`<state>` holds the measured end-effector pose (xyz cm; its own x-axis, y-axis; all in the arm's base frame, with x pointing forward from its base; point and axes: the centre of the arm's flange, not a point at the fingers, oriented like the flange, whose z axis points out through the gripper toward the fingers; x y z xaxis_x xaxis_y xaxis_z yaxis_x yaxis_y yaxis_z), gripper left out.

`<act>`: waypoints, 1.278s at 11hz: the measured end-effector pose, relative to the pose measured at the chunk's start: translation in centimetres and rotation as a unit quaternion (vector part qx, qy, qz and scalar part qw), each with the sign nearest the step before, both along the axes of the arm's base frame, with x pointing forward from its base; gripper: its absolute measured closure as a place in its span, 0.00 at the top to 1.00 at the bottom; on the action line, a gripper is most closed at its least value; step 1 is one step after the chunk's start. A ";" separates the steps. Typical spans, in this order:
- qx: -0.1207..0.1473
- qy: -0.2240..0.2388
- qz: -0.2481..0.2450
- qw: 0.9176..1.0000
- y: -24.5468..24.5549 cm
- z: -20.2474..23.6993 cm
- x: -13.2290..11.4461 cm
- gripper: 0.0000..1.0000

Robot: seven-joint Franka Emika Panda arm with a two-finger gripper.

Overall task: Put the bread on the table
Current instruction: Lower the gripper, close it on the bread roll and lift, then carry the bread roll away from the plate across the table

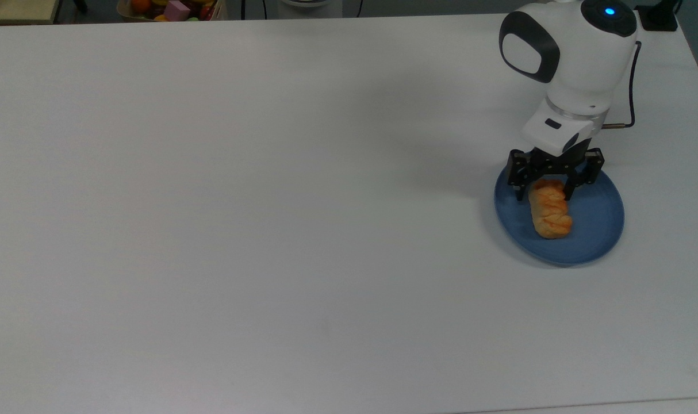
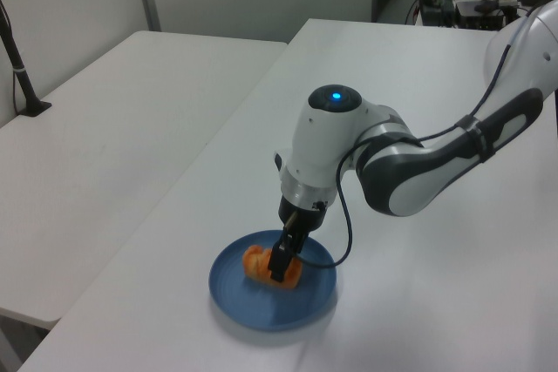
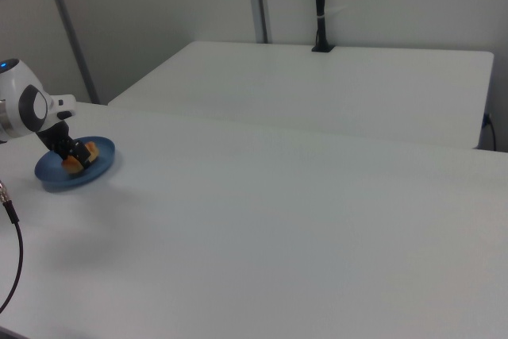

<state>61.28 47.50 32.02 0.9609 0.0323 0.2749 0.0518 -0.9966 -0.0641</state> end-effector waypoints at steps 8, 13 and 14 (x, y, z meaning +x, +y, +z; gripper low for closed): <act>-0.006 -0.016 0.001 1.000 0.8 0.5 -0.3 0.14; 0.024 -0.068 -0.016 0.997 -1.4 9.4 1.4 0.12; 0.026 -0.073 -0.027 0.997 -3.0 11.9 1.9 0.10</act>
<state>63.18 44.49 43.91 0.9102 -0.0368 0.4125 0.0100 -0.9938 -0.1106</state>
